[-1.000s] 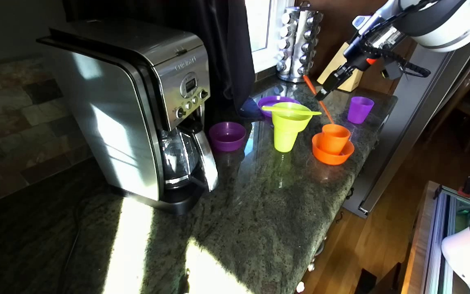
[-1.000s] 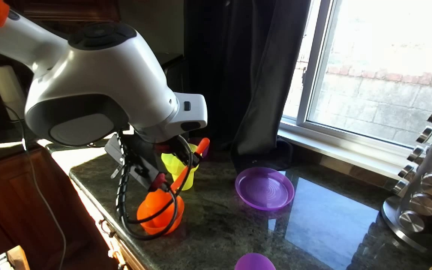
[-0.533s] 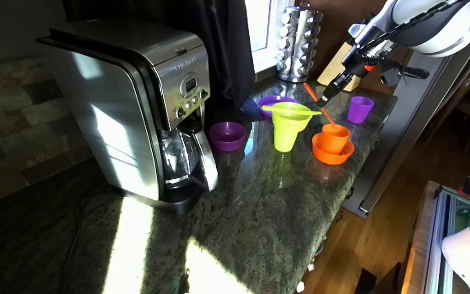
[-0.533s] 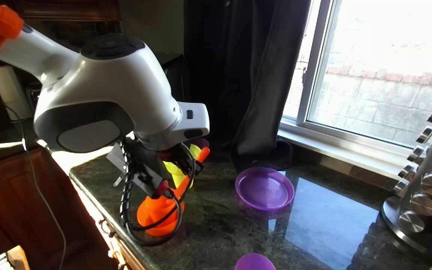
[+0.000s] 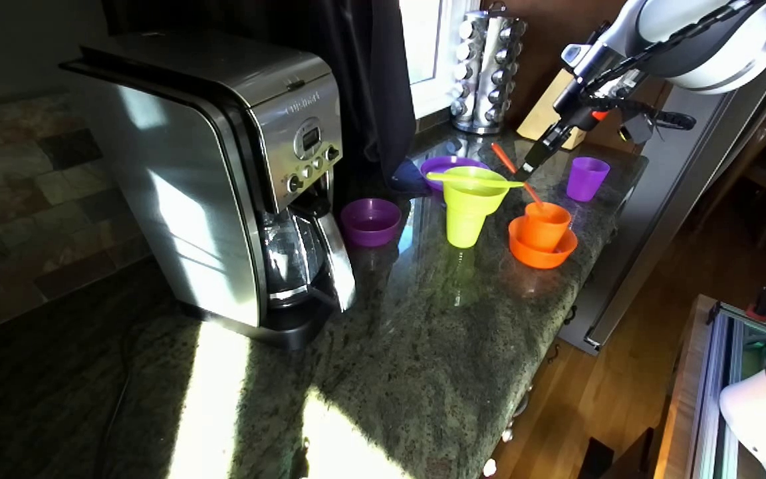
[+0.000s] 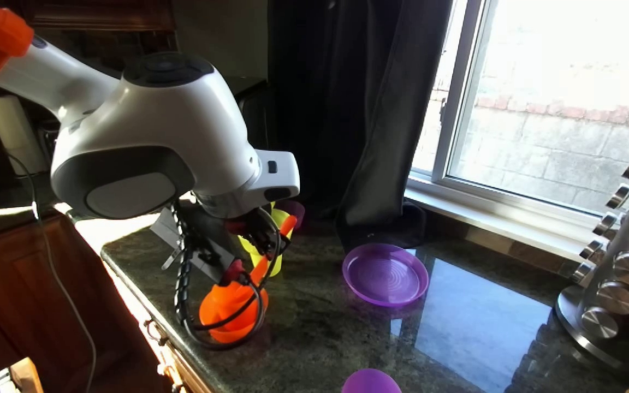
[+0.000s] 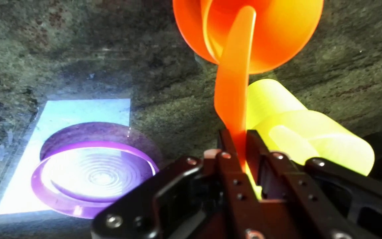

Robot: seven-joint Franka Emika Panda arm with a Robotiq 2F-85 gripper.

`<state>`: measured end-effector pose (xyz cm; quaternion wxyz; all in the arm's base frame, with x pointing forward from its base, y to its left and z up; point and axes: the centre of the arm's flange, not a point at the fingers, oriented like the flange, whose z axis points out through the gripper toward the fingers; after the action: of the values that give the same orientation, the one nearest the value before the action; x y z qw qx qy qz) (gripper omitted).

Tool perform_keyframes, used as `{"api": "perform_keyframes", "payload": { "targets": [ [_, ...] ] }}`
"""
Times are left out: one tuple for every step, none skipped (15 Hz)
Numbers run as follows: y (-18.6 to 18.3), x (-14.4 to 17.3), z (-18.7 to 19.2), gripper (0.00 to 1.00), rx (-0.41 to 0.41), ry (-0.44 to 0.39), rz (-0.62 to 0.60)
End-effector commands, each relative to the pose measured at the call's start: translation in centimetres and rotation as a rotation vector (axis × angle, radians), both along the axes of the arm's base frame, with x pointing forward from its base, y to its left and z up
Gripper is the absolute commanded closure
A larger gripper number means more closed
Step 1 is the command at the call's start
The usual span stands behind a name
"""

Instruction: Put the orange cup and the orange knife in the bowl

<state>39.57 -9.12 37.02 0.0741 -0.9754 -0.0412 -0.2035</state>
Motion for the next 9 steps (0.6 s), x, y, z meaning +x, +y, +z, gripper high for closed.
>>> {"api": "perform_keyframes", "payload": {
  "targets": [
    [1.1,-4.0,-0.9,0.96,0.017,0.026,0.014],
    [0.9,-4.3,-0.9,0.96,0.013,0.024,0.007],
    [0.8,-4.5,-0.8,0.96,0.015,0.022,0.001],
    [0.6,-4.8,-0.7,0.96,0.017,0.006,-0.005],
    [0.6,-4.9,-0.6,0.96,0.017,-0.004,-0.012],
    [0.6,-5.1,-0.6,0.96,0.019,-0.014,-0.015],
    [0.6,-5.3,-0.5,0.96,0.014,-0.021,-0.014],
    [0.5,-5.4,-0.3,0.96,0.016,-0.034,-0.014],
    [0.5,-5.5,-0.1,0.96,0.014,-0.043,-0.016]
  ]
}}
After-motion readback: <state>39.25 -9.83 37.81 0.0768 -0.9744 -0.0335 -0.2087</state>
